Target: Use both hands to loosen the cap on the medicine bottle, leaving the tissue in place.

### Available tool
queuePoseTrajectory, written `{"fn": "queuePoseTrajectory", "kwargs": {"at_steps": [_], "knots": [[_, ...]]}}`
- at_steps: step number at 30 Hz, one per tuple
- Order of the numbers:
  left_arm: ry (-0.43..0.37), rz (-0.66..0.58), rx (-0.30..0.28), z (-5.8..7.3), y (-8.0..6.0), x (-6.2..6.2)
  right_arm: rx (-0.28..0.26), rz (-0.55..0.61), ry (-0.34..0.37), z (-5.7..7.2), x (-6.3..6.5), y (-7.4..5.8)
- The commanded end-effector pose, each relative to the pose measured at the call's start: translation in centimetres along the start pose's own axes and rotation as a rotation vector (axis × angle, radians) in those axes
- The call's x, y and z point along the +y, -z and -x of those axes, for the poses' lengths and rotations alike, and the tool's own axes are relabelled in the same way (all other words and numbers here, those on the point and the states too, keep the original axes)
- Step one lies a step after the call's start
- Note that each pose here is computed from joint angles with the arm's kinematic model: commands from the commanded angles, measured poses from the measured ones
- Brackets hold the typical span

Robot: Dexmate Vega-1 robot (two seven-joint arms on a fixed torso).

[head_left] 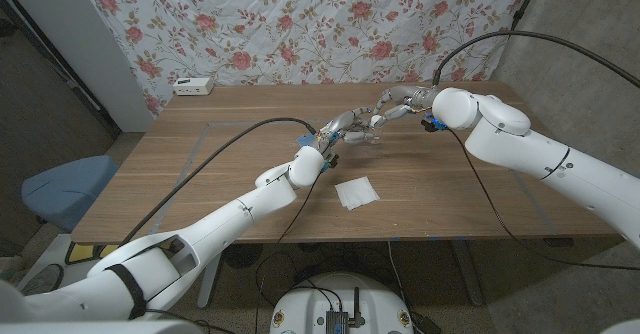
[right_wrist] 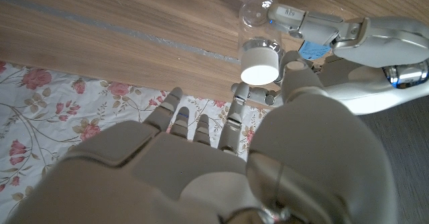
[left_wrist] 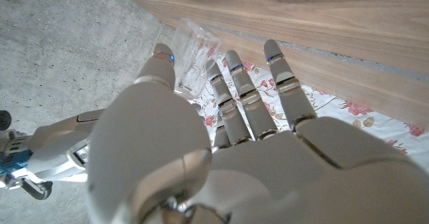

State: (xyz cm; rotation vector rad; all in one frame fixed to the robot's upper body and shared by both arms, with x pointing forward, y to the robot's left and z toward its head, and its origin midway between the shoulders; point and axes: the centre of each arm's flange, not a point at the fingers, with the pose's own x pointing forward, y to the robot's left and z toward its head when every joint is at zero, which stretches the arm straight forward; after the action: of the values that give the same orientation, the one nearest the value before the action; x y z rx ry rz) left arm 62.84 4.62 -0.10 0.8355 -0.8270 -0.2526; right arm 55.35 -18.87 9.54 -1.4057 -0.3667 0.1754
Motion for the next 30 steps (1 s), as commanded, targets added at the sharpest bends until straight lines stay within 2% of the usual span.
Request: {"fn": "queuePoseTrajectory", "kwargs": {"at_steps": [1, 30], "knots": [[0.005, -0.003, -0.008, -0.25, -0.07, -0.15, 0.004, 0.002, 0.006, -0.36, 0.12, 0.06], [0.013, -0.001, -0.012, -0.29, -0.07, -0.34, 0.028, -0.008, 0.003, -0.45, 0.32, 0.52]]}}
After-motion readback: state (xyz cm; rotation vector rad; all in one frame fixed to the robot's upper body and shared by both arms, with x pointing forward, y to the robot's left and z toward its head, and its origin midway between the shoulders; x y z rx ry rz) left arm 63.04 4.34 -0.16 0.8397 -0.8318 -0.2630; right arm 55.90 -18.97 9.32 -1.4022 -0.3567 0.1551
